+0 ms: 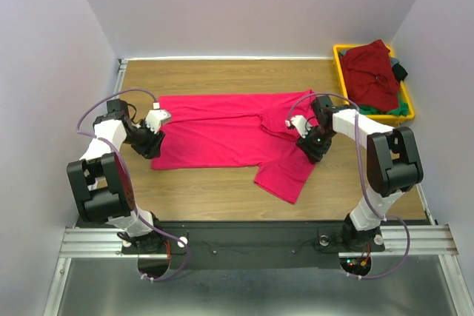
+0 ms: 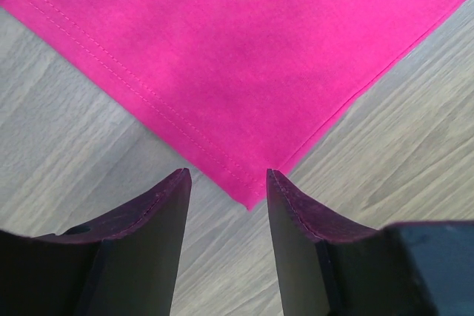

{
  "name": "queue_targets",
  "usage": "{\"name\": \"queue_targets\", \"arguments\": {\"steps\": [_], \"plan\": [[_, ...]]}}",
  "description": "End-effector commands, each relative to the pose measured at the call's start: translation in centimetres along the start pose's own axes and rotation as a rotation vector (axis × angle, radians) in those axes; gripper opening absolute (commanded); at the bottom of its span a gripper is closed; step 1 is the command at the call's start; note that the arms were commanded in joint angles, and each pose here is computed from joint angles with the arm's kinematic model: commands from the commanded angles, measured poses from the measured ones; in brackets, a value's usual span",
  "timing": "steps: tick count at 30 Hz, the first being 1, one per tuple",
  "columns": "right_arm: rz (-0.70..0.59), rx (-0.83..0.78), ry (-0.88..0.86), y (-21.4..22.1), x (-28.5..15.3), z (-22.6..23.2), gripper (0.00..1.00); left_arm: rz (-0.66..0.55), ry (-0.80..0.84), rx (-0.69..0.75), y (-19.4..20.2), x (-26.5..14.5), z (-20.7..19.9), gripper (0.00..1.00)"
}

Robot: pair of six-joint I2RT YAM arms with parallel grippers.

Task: Fold and stack the t-shirts
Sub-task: Fold the tshirt

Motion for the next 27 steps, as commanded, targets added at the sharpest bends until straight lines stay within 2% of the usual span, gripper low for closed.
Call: {"name": "queue_targets", "arguments": {"steps": [1,2,3,6,13,22,27], "plan": [[0.023,-0.030,0.007,0.6,2.1,-0.1,0.47,0.003,-0.029,0.071,0.3,-0.8,-0.1,0.57],[0.038,-0.027,0.011,0.9,2.2,0.0,0.42,0.008,-0.031,0.087,0.5,-0.8,-0.1,0.57],[0.047,-0.025,0.008,1.1,2.4,0.2,0.31,0.012,-0.037,0.112,0.6,-0.8,0.0,0.57],[0.074,-0.020,0.003,2.1,2.4,1.1,0.17,0.034,-0.050,0.156,1.3,-0.7,-0.2,0.57],[0.105,0.009,-0.005,3.8,1.5,3.6,0.01,0.049,-0.049,0.220,2.3,-0.1,-0.4,0.57],[0.095,0.050,-0.035,3.9,0.5,4.8,0.01,0.088,0.029,0.411,3.5,1.1,-2.4,0.57],[0.092,0.056,-0.038,3.6,0.3,4.7,0.00,0.113,-0.006,0.484,3.4,2.5,-2.3,0.57]]}}
Point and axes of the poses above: each gripper's point midway between its finger pads, its own x axis out along the fingers, its own z axis along the line the jaws close on, y = z × x, the point moved 8 cm from there along -x, back along the fingers, and after that the axes turned 12 degrees about -x, right-handed, at the moved point
